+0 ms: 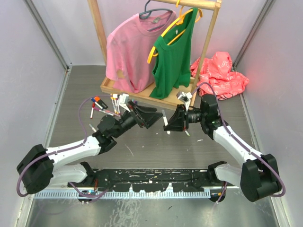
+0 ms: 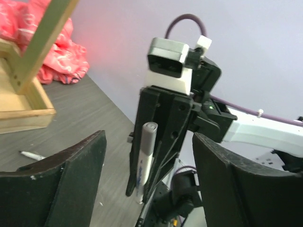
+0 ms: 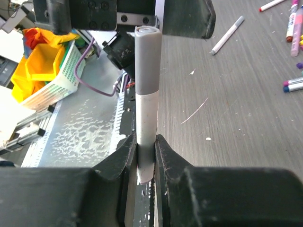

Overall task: Open the pen caps
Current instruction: Pick up the pen from the center of the board.

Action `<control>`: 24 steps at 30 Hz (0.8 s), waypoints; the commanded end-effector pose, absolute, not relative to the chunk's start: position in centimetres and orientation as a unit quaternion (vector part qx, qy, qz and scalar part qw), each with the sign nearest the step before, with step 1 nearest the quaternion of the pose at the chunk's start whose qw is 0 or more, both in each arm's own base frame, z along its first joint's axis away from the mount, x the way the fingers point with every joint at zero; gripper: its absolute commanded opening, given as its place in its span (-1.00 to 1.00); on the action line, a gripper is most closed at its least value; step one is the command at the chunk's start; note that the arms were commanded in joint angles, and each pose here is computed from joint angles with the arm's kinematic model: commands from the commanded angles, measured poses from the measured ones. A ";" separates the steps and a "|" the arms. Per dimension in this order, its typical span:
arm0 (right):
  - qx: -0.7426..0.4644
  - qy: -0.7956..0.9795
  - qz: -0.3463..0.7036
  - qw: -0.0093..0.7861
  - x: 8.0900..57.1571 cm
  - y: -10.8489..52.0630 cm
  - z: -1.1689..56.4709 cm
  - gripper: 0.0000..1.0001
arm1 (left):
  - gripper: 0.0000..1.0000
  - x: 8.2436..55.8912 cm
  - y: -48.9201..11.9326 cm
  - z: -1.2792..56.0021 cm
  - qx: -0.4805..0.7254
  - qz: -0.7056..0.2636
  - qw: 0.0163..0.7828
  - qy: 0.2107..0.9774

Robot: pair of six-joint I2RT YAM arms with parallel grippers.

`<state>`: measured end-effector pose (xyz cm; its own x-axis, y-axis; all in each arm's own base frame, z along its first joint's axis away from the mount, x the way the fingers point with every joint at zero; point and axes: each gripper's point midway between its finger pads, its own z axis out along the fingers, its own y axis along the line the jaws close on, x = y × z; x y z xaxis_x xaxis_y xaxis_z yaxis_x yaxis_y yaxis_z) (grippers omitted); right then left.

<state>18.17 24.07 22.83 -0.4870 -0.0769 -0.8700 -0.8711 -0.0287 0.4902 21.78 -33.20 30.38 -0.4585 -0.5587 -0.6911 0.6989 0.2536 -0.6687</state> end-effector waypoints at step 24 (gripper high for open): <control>-0.431 0.580 0.612 0.321 17.2 24.0 23.9 -0.98 | -0.42 21.4 -36.8 31.5 0.095 -0.679 0.422 0.593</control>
